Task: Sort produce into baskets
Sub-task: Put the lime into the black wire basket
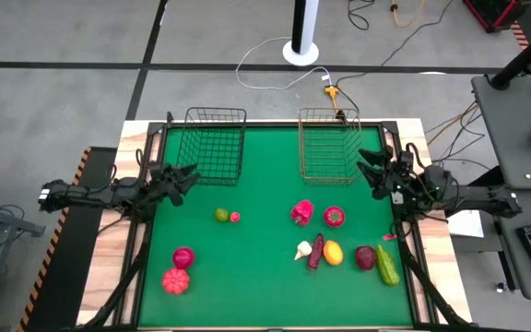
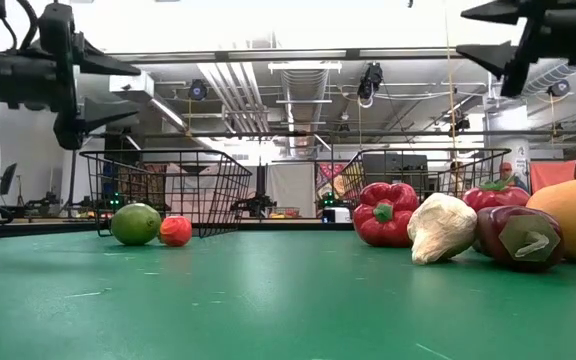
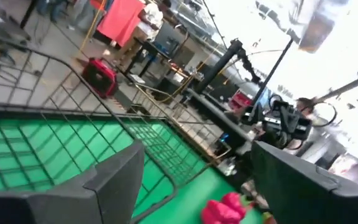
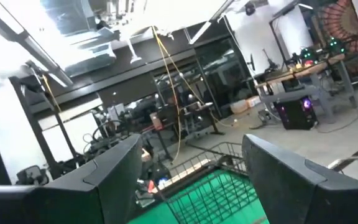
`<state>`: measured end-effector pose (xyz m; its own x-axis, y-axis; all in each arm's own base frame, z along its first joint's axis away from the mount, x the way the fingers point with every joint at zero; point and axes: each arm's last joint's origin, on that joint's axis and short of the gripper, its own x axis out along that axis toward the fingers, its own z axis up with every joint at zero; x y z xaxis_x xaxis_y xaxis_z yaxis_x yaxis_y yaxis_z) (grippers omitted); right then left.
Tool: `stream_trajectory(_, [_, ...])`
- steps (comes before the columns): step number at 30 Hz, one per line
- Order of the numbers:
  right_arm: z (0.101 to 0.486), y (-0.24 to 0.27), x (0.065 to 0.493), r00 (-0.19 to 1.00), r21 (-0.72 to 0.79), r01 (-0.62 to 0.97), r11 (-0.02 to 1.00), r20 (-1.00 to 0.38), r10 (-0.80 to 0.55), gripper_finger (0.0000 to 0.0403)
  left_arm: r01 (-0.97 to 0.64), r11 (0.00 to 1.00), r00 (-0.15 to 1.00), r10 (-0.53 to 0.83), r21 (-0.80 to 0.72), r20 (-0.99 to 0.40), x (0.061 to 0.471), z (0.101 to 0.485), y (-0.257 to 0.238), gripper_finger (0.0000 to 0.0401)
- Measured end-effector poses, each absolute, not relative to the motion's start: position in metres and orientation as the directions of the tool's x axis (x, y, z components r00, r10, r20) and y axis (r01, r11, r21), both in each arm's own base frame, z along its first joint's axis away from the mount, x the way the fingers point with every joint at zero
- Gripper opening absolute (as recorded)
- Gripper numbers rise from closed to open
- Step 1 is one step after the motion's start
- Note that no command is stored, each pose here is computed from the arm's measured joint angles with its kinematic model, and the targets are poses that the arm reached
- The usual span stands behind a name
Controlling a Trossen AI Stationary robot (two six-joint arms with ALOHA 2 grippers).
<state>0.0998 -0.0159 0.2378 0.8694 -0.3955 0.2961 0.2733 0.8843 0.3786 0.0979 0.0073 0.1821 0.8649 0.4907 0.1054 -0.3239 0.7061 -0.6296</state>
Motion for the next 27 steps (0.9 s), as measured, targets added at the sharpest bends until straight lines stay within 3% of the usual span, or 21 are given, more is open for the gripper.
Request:
stream_trajectory(4, [0.253, -0.016, 0.113, 0.891, 0.356, 0.292, 0.888, 0.237, -0.388, 0.0263, -0.171, 0.750, 0.916, 0.360, -0.639, 0.177, 0.099, 0.189, 0.004, 0.0277])
stream_trajectory(9, [0.259, -0.018, 0.145, 0.921, 0.280, 0.377, 0.883, -0.011, -0.389, 0.0258, 0.086, 0.811, 0.919, 0.159, -0.579, 0.360, 0.101, 0.207, -0.004, 0.0277])
stream_trajectory(12, [0.268, -0.019, 0.157, 0.914, 0.246, 0.406, 0.880, -0.117, -0.389, 0.0260, 0.108, 0.831, 0.930, 0.109, -0.545, 0.350, 0.106, 0.216, -0.007, 0.0277])
stream_trajectory(15, [0.276, -0.020, 0.167, 0.903, 0.233, 0.424, 0.875, -0.186, -0.388, 0.0264, 0.037, 0.843, 0.975, 0.088, -0.537, 0.205, 0.117, 0.227, -0.010, 0.0277])
stream_trajectory(19, [0.283, -0.020, 0.177, 0.890, 0.213, 0.437, 0.874, -0.244, -0.386, 0.0270, -0.092, 0.888, 0.994, 0.060, -0.450, -0.087, 0.134, 0.242, -0.015, 0.0277])
stream_trajectory(24, [0.290, -0.020, 0.183, 0.880, 0.203, 0.445, 0.872, -0.278, -0.385, 0.0272, -0.177, 0.950, 0.878, 0.033, -0.259, -0.478, 0.153, 0.251, -0.026, 0.0277])
stream_trajectory(27, [0.290, -0.020, 0.185, 0.876, 0.203, 0.450, 0.870, -0.292, -0.384, 0.0268, -0.146, 0.977, 0.773, 0.014, -0.155, -0.635, 0.168, 0.250, -0.039, 0.0277])
